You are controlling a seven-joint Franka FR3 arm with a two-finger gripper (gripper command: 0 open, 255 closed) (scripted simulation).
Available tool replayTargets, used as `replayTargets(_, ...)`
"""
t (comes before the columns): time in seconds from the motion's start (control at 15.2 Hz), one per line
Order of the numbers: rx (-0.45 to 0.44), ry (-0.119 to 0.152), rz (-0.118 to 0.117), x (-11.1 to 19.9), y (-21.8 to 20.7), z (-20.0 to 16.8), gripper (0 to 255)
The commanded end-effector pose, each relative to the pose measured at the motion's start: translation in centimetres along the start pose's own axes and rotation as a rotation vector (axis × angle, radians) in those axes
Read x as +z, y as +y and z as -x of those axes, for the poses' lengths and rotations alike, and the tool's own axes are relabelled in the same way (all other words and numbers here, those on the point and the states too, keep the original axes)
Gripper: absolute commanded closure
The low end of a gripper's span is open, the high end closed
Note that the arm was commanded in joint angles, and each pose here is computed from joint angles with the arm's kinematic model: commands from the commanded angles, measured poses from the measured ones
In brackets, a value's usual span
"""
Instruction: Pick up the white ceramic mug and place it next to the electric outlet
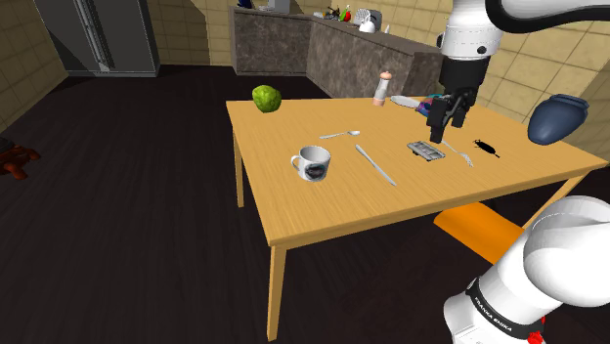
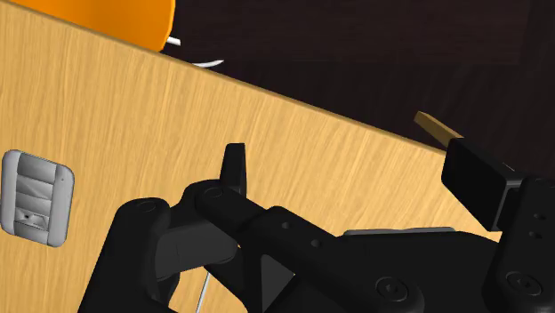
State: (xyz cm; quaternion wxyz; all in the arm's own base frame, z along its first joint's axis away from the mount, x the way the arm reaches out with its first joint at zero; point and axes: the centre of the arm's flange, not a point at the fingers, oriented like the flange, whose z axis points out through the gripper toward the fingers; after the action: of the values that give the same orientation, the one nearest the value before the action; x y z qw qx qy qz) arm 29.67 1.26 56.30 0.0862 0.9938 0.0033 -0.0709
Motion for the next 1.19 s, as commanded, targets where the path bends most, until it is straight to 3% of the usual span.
replayTargets(0.0, 0.0, 0.0, 0.0, 0.0, 0.0, 0.0, 0)
replayTargets(1.12, 0.057, 0.087, -0.14, 8.8, -2.1, -18.9, 0)
